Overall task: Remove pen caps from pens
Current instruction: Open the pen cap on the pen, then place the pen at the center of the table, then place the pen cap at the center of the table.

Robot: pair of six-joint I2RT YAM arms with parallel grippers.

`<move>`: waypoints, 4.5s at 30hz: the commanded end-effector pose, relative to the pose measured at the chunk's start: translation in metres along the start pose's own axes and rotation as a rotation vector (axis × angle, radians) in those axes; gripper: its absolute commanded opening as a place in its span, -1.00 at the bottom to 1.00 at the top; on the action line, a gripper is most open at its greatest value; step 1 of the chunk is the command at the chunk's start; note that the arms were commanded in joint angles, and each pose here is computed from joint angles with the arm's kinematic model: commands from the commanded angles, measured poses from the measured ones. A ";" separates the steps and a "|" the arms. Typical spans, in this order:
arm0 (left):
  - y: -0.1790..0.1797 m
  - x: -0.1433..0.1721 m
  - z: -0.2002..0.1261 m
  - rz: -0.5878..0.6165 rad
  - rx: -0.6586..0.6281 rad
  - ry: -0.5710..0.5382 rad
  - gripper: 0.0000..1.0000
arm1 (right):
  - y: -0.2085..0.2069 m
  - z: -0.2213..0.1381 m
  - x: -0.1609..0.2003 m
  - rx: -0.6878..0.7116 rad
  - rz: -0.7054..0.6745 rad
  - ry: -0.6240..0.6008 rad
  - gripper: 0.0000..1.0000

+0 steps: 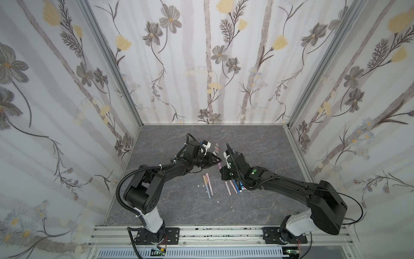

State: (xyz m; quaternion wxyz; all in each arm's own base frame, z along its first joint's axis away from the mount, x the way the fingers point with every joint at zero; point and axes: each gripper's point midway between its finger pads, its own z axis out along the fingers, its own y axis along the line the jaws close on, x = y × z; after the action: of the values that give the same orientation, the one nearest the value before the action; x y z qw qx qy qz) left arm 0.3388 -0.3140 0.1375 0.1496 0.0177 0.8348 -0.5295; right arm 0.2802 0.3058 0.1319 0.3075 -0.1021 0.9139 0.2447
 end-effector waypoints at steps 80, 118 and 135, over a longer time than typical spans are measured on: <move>0.049 -0.094 -0.069 0.019 -0.131 -0.169 -1.00 | -0.031 0.022 0.089 0.215 -0.007 0.185 -1.00; 0.112 -0.047 -0.077 -0.082 -0.176 -0.158 -1.00 | -0.034 0.019 0.062 0.331 -0.092 0.099 -0.45; 0.136 -0.047 -0.026 -0.136 -0.154 -0.093 -0.90 | -0.062 -0.022 0.028 0.334 -0.010 -0.003 -0.38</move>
State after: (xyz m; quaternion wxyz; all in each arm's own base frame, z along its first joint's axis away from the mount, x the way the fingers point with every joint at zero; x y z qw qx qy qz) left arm 0.3964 -0.2195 0.0355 0.1442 -0.0799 0.8726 -0.4597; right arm 0.2671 0.2480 0.1058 0.3179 -0.0592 0.9413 0.0974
